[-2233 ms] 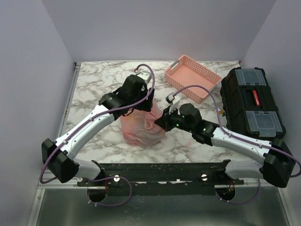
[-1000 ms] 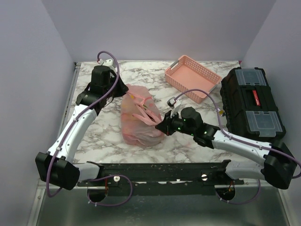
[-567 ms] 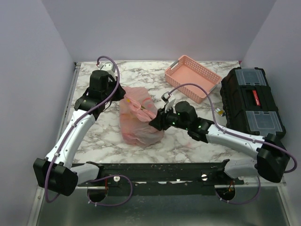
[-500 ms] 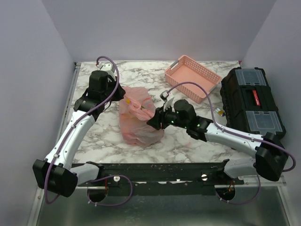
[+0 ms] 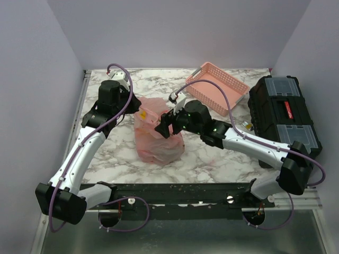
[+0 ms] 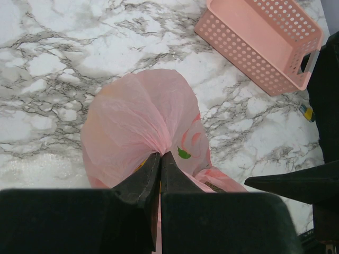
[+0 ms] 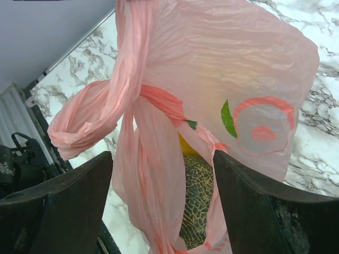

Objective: Take the fake fruits out of the plastic bag
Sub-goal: Untie the plastic bag at the center of the board.

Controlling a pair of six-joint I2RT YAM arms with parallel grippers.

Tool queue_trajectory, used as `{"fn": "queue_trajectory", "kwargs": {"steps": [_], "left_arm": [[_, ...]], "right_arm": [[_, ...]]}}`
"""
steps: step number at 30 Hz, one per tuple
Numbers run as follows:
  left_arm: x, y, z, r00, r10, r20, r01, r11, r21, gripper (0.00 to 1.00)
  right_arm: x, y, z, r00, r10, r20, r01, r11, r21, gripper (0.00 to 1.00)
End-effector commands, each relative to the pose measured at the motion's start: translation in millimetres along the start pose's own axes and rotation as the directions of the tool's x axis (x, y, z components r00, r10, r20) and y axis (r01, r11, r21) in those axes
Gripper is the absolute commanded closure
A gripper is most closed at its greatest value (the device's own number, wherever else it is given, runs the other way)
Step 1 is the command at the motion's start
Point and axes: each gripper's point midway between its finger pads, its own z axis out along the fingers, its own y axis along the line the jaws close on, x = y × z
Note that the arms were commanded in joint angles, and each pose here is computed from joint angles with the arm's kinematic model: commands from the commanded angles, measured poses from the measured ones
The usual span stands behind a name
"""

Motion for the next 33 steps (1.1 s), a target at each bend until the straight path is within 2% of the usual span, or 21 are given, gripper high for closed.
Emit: {"fn": "queue_trajectory", "kwargs": {"steps": [1,5,9,16,19,21,26,31,33], "left_arm": [[-8,-2,-6,0.999,0.0,0.039,-0.001,1.0,0.01,1.0],[-7,0,-5,0.999,-0.001,0.036,0.001,1.0,0.001,1.0],[-6,1,-3,1.0,0.0,0.029,0.0,1.0,-0.003,1.0],[-3,3,1,1.0,-0.003,0.018,0.003,1.0,-0.013,1.0],[-3,6,2,1.0,-0.003,0.018,0.004,1.0,-0.024,1.0],[-2,8,3,1.0,-0.004,0.017,0.005,0.999,-0.035,1.0],[-5,13,2,1.0,-0.003,0.027,0.005,0.998,-0.066,1.0],[-6,19,1,0.999,-0.014,0.039,0.018,0.996,-0.093,1.0],[-6,20,2,0.999,-0.016,0.037,0.019,0.995,-0.094,1.0]], "right_arm": [[8,3,4,0.997,-0.069,-0.044,0.071,0.997,0.037,0.2],[11,21,10,0.991,-0.128,-0.037,0.13,0.99,0.053,0.21],[16,30,17,0.971,-0.232,-0.053,0.238,0.961,0.141,0.21],[26,5,32,0.92,-0.359,-0.157,0.392,0.822,0.412,0.25],[30,-3,35,0.908,-0.375,-0.187,0.418,0.773,0.478,0.32],[26,2,32,0.91,-0.377,-0.17,0.411,0.778,0.476,0.35],[8,17,16,0.934,-0.353,-0.049,0.34,0.843,0.417,0.39],[-1,24,-6,0.943,-0.332,0.039,0.296,0.883,0.365,0.53],[-2,24,-13,0.945,-0.321,0.058,0.279,0.889,0.364,0.64]]}}
